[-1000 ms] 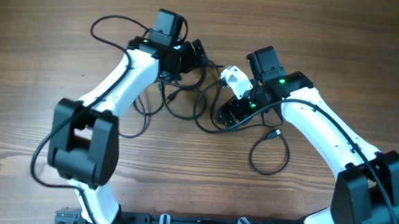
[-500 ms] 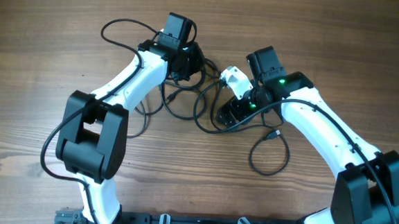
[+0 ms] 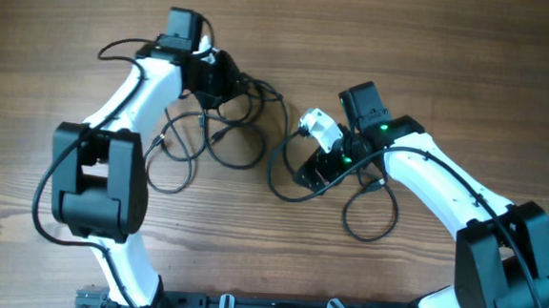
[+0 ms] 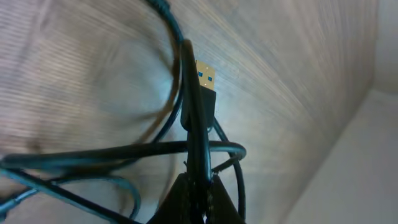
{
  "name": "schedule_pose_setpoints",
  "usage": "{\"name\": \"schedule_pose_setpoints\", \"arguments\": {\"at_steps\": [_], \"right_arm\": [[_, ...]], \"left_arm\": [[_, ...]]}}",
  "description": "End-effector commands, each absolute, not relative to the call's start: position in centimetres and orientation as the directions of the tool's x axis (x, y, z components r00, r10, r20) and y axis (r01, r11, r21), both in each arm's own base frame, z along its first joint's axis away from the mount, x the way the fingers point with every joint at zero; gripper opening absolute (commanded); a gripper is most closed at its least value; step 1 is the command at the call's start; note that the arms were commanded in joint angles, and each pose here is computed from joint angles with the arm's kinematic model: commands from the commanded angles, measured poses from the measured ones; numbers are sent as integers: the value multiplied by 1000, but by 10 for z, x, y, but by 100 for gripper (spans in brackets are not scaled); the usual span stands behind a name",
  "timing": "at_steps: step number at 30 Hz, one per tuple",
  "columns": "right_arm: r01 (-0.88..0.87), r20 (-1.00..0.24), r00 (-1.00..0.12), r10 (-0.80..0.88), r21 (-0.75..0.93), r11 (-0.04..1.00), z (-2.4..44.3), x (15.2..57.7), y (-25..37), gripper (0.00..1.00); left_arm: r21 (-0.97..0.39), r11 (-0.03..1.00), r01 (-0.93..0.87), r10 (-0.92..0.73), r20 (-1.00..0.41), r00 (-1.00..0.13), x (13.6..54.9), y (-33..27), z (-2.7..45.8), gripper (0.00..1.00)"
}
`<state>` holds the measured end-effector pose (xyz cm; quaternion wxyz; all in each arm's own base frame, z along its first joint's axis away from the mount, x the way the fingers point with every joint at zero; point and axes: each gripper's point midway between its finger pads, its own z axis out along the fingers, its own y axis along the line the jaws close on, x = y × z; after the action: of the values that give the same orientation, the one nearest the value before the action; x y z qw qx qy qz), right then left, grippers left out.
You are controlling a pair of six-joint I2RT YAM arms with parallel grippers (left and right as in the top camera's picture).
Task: Untangle cables
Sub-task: 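Grasp a black cable with the right gripper and pull it up-right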
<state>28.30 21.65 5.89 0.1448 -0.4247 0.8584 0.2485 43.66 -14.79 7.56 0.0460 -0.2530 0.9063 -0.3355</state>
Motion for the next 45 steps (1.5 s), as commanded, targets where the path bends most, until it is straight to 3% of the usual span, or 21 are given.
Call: {"name": "schedule_pose_setpoints", "arguments": {"at_steps": [1,7,13,21,27,32,34,36,37,43,45], "right_arm": [[-815,-481,-578,-659,378,439,59,268,232,100],[-857,-473,-512,-717,341,388,55,255,244,100],[-893,-368,-451,-813,192,408,36,250,240,100],[-874,-243,-486,-839,129,469,16,246,225,99],[-854,-158,-519,-840,117,506,-1,242,212,76],[-852,-142,-522,-841,122,509,-3,240,210,68],[-851,-143,-524,-840,122,510,-3,240,210,47],[-839,-143,-543,-828,123,529,-3,241,210,12],[-839,-143,-544,-827,124,530,-3,241,210,4],[-789,-154,-615,-774,134,600,4,246,215,4],[-782,-198,-623,-757,120,612,23,254,220,4]], "left_arm": [[-666,635,-390,-424,121,-897,427,-143,79,4],[-649,658,-381,-383,147,-912,412,-139,75,5],[-644,683,-345,-337,141,-931,404,-139,74,9],[-649,725,-231,-244,72,-967,400,-138,72,11],[-637,737,-227,-244,63,-968,401,-136,70,11],[-625,747,-227,-246,58,-967,401,-135,68,10],[-622,749,-228,-247,56,-967,401,-134,68,10],[-605,762,-231,-253,49,-966,402,-131,66,10],[-602,765,-231,-254,48,-966,402,-130,65,10],[-591,772,-233,-258,43,-965,402,-128,64,11],[-571,786,-235,-264,34,-964,403,-125,61,18]]}}
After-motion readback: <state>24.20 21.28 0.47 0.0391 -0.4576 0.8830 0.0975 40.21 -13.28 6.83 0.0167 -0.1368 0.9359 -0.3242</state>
